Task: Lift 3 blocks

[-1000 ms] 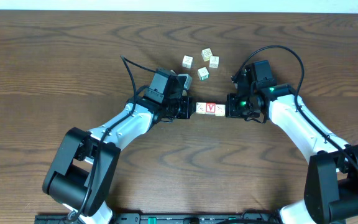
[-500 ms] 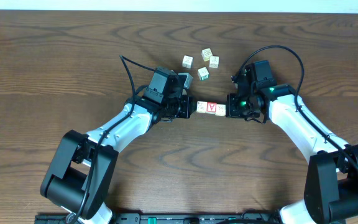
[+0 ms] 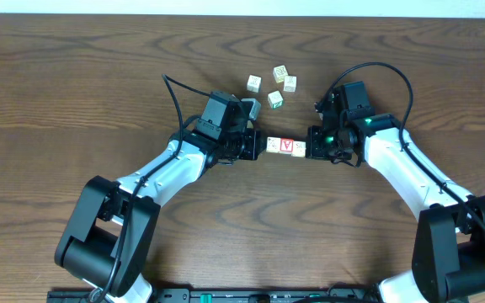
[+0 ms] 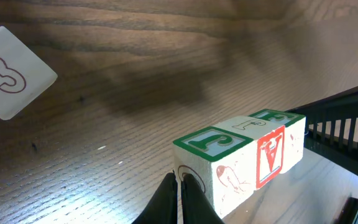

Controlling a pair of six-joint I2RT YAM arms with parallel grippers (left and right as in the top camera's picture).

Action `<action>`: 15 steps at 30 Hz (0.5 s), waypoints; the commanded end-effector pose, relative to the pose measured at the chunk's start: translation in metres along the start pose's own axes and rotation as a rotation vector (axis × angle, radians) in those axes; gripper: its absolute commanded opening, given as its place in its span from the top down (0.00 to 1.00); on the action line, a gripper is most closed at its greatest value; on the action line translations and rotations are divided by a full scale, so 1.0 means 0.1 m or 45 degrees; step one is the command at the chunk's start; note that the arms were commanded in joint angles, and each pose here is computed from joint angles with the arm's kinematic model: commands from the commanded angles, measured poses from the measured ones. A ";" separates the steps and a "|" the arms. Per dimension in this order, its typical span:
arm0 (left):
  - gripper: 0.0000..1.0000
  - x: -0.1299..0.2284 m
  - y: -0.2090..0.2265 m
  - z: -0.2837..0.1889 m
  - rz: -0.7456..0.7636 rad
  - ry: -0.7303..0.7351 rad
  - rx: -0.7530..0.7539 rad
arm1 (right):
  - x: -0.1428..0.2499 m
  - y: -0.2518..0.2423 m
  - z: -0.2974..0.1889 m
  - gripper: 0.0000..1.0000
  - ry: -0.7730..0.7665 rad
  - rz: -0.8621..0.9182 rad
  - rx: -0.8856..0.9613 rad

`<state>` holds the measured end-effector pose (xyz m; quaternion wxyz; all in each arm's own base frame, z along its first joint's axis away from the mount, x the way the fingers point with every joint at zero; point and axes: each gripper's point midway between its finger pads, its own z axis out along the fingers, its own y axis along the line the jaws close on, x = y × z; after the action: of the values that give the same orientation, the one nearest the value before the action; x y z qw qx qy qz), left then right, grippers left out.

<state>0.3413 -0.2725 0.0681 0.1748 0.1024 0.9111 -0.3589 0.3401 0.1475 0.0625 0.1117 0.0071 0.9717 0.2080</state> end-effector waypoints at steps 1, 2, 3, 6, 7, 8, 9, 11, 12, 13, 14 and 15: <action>0.93 -0.01 -0.81 -0.08 0.160 0.045 0.313 | 0.24 0.75 -0.06 0.99 0.147 -0.065 -0.411; 0.93 -0.01 -0.81 -0.08 0.160 0.044 0.313 | 0.24 0.75 -0.06 0.99 0.148 -0.064 -0.412; 0.93 -0.01 -0.81 -0.08 0.161 0.044 0.313 | 0.24 0.75 -0.06 0.99 0.149 -0.063 -0.414; 0.93 -0.01 -0.81 -0.08 0.160 0.044 0.313 | 0.24 0.75 -0.06 0.99 0.150 -0.047 -0.413; 0.93 -0.01 -0.81 -0.07 0.161 0.044 0.313 | 0.24 0.75 -0.06 0.99 0.151 -0.045 -0.413; 0.93 -0.01 -0.81 -0.08 0.160 0.044 0.313 | 0.24 0.75 -0.06 0.99 0.150 -0.045 -0.414; 0.93 -0.01 -0.81 -0.08 0.160 0.044 0.313 | 0.24 0.75 -0.06 0.99 0.149 -0.046 -0.414; 0.93 -0.01 -0.81 -0.08 0.161 0.044 0.314 | 0.24 0.75 -0.06 0.99 0.150 -0.046 -0.414; 0.93 -0.02 -0.81 -0.08 0.161 0.043 0.314 | 0.24 0.76 -0.06 0.99 0.150 -0.046 -0.414; 0.93 -0.02 -0.82 -0.08 0.157 0.041 0.316 | 0.24 0.76 -0.06 0.99 0.151 -0.046 -0.415; 0.93 -0.04 -0.83 -0.08 0.157 0.039 0.318 | 0.24 0.77 -0.07 0.99 0.149 -0.047 -0.420; 0.92 -0.05 -0.84 -0.09 0.158 0.036 0.319 | 0.24 0.77 -0.08 0.99 0.147 -0.049 -0.421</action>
<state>0.3413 -0.2725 0.0681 0.1748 0.1023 0.9112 -0.3589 0.3398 0.1477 0.0624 0.1078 0.0213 0.9715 0.2102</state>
